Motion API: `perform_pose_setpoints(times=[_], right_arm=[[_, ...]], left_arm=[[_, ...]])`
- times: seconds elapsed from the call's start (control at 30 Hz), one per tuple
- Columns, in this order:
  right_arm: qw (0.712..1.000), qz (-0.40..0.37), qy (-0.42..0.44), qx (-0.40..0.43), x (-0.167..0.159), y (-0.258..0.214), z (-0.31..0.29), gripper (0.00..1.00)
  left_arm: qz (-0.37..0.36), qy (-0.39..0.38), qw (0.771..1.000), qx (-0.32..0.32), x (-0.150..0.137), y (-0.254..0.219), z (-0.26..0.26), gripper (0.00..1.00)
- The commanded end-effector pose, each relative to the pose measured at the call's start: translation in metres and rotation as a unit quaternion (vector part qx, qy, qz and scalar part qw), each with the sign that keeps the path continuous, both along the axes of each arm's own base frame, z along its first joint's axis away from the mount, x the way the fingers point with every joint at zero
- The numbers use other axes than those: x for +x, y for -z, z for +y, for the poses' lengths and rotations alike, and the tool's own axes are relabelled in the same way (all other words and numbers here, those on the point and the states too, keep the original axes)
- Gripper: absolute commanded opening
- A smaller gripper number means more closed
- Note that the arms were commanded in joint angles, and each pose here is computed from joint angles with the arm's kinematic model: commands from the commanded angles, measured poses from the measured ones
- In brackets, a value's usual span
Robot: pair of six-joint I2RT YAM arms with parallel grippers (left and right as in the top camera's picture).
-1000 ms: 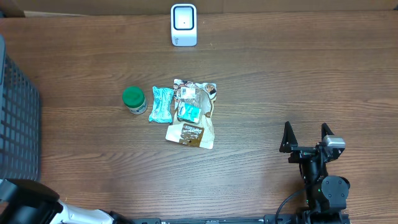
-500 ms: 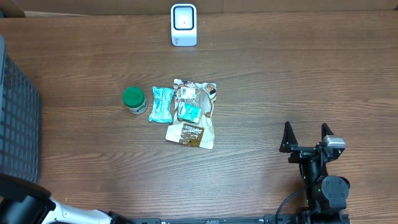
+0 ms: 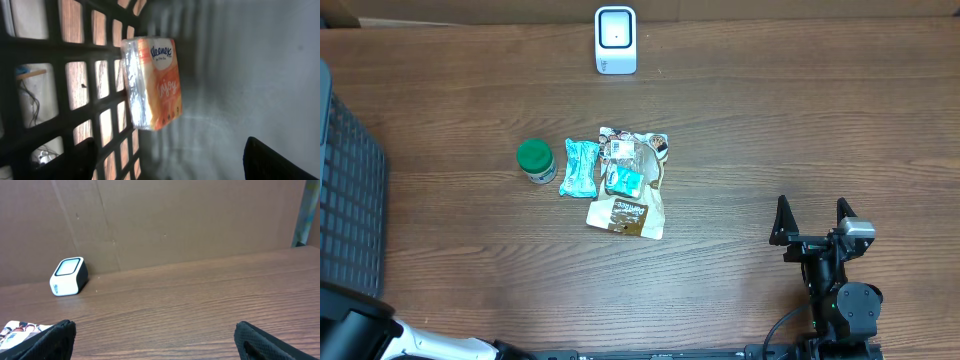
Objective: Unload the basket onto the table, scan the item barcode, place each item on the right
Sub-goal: 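Reach into the basket and grasp the orange Kleenex pack, then carry the orange Kleenex pack and place it on the item pile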
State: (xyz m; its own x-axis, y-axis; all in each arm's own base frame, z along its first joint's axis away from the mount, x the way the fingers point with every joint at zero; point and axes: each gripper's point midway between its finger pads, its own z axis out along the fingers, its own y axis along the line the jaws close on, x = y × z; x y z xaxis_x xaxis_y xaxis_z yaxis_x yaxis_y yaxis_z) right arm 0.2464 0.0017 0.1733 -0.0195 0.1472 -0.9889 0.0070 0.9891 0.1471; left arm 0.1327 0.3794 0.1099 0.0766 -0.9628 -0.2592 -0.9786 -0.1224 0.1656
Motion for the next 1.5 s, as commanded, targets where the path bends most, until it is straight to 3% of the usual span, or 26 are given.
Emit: perform_pose_setpoints(times=[0.0,0.33,0.43,0.5,0.53,0.57,0.6,0.87,1.13,1.27,1.47], right_arm=[[1.000,-0.002,0.004,0.000,0.000,0.002,-0.002,1.00],[1.000,-0.002,0.004,0.000,0.000,0.002,-0.002,1.00],[1.000,-0.002,0.004,0.000,0.000,0.002,-0.002,1.00],[1.000,-0.002,0.004,0.000,0.000,0.002,-0.002,1.00],[1.000,-0.002,0.004,0.000,0.000,0.002,-0.002,1.00],[1.000,-0.002,0.004,0.000,0.000,0.002,-0.002,1.00],[1.000,-0.002,0.004,0.000,0.000,0.002,-0.002,1.00],[1.000,-0.002,0.004,0.000,0.000,0.002,-0.002,1.00],[1.000,-0.002,0.004,0.000,0.000,0.002,-0.002,1.00],[1.000,-0.002,0.004,0.000,0.000,0.002,-0.002,1.00],[1.000,-0.002,0.004,0.000,0.000,0.002,-0.002,1.00]], left_arm=[[0.032,0.005,0.999,-0.020,-0.010,0.022,0.003,0.76],[0.048,0.005,0.998,-0.047,-0.009,0.061,0.008,0.71],[0.049,0.006,0.998,-0.050,-0.008,0.068,0.010,0.65],[0.049,0.006,0.997,-0.051,-0.007,0.071,0.010,0.49],[0.047,0.006,0.998,-0.052,-0.007,0.071,0.010,0.36],[0.046,0.006,0.998,-0.052,-0.006,0.072,0.010,0.13],[0.046,0.006,0.998,-0.052,-0.006,0.072,0.009,0.04],[-0.008,0.033,0.997,-0.072,0.013,0.057,0.004,0.04],[-0.171,0.089,0.981,0.007,0.073,-0.051,0.004,0.04],[-0.269,0.150,0.949,0.065,0.109,-0.133,-0.025,0.04],[-0.362,0.325,0.867,0.106,0.159,-0.227,-0.127,0.04]])
